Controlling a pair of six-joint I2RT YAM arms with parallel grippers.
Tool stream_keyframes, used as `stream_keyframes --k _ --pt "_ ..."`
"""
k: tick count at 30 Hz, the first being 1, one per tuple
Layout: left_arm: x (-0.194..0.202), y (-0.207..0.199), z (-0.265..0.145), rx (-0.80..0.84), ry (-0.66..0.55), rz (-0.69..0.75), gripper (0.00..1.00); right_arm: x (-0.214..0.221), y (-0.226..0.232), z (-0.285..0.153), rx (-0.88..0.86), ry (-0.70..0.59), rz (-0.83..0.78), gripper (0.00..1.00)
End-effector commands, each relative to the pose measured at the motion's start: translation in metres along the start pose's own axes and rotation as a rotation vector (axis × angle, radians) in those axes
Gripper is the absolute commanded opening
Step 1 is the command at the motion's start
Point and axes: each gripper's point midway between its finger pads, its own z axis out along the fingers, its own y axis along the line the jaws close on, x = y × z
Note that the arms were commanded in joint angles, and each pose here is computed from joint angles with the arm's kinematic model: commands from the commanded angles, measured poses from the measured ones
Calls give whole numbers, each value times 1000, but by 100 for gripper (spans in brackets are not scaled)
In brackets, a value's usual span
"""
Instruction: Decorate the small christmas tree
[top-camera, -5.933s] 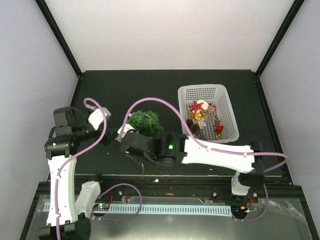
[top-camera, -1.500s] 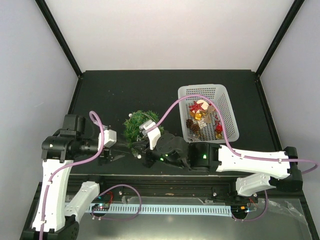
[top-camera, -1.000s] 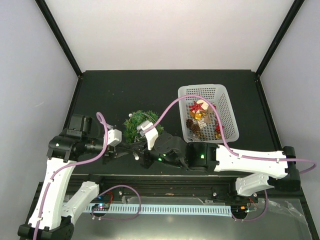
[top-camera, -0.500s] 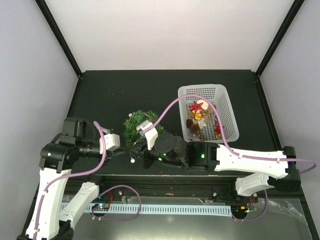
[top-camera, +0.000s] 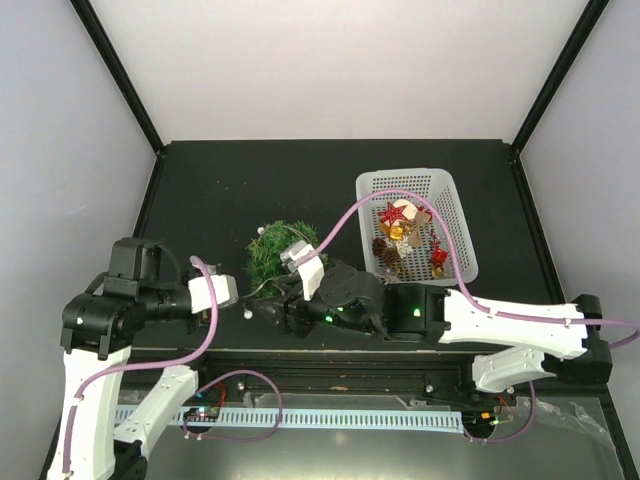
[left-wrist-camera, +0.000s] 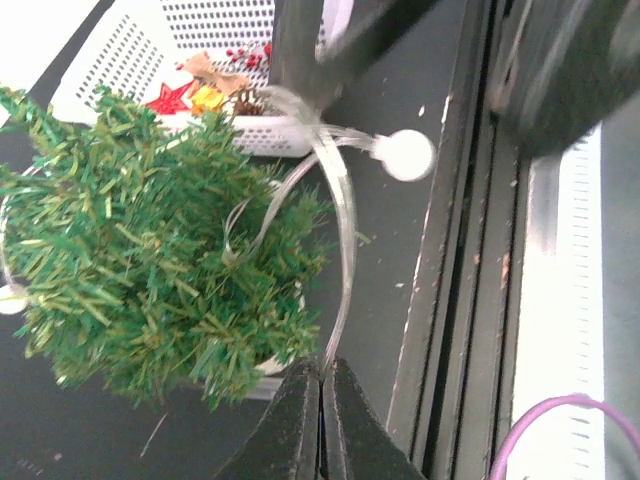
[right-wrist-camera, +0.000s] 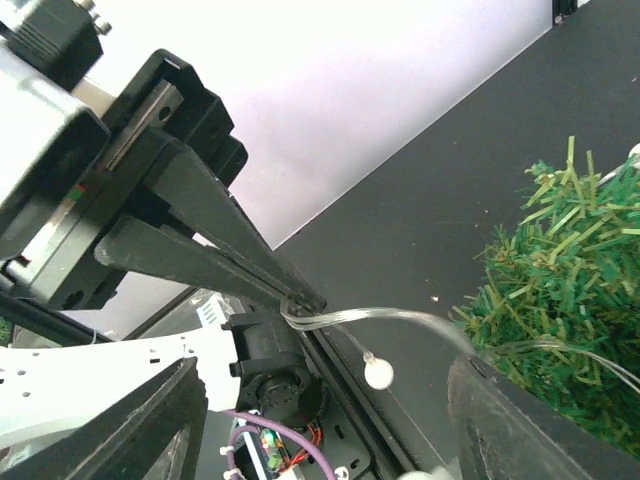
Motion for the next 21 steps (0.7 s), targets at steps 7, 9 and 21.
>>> stream_keyframes --k 7,9,21 --pt "14 1 -33 -185 164 141 2 -35 -12 -61 9 -154 -34 75" --pt "14 2 -38 -216 176 158 1 -39 -15 -68 18 -172 -35 75" --pt "49 30 -59 -443 378 237 2 -33 -45 -81 119 -188 -30 75"
